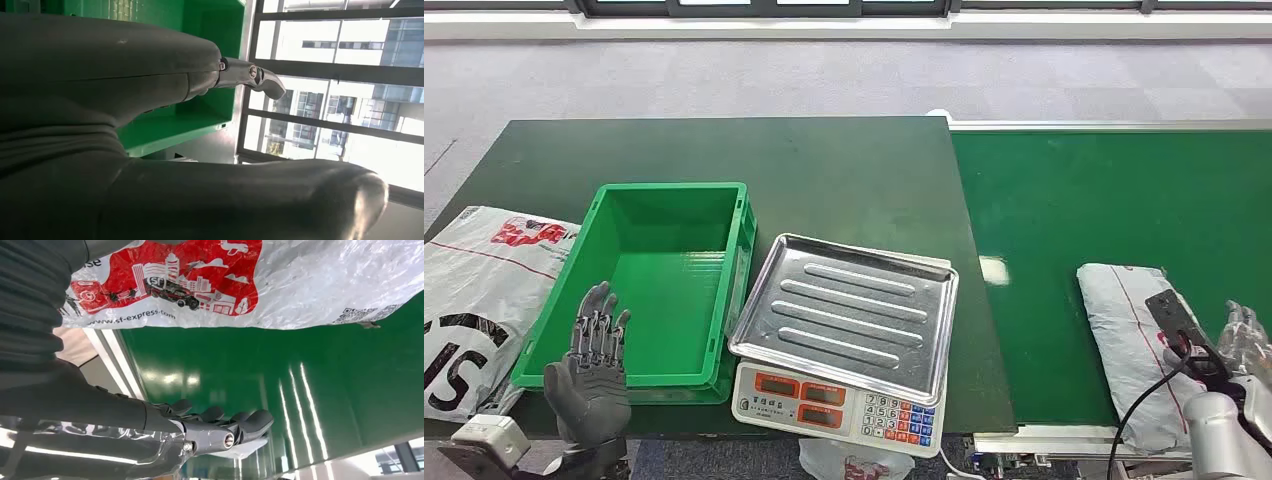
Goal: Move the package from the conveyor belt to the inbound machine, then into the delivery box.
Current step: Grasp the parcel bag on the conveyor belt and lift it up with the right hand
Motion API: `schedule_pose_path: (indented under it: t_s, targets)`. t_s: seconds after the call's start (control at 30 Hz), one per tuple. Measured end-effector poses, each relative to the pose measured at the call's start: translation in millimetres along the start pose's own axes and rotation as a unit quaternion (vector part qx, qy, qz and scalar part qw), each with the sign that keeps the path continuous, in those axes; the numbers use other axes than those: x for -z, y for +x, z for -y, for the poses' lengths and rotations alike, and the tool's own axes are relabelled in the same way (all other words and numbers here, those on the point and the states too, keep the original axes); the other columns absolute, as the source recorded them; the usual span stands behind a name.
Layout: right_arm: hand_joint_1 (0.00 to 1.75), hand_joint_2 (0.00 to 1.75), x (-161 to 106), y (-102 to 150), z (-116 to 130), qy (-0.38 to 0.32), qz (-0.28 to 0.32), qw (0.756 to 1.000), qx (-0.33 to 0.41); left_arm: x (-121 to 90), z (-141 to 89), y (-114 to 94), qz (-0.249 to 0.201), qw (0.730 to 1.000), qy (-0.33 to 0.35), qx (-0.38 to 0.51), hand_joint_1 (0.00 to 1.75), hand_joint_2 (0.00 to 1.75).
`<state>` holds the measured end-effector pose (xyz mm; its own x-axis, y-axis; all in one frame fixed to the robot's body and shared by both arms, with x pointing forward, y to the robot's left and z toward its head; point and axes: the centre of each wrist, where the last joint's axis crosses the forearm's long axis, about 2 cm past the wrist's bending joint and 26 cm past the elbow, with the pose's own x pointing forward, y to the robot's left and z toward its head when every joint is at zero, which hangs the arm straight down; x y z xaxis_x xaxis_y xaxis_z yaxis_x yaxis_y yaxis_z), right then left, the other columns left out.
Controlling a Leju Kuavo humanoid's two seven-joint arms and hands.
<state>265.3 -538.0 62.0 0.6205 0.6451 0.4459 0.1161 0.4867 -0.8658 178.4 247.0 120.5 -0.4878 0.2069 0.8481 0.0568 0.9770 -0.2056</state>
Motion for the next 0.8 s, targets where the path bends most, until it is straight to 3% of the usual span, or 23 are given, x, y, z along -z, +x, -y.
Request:
schedule_pose_path:
  t_s: [0.17,0.33,0.5,0.8]
  targets:
    - [0.0,1.75,-3,2,-8,0.037,-0.007,0.999,-0.003,0,0,0,-0.001,1.0,0.0,0.0,0.0,0.0]
    - [0.0,1.75,-12,-5,-24,0.122,-0.031,0.991,-0.042,1,0,-1,-0.007,1.0,-0.002,-0.001,0.0,0.0]
    - [0.0,1.75,-28,-14,-46,0.205,-0.011,0.977,-0.06,3,0,-2,-0.01,1.0,-0.003,-0.002,0.0,0.0]
    - [0.0,1.75,-41,-10,-65,0.235,-0.002,0.97,-0.068,4,0,-2,-0.012,1.0,-0.004,-0.001,0.0,0.0]
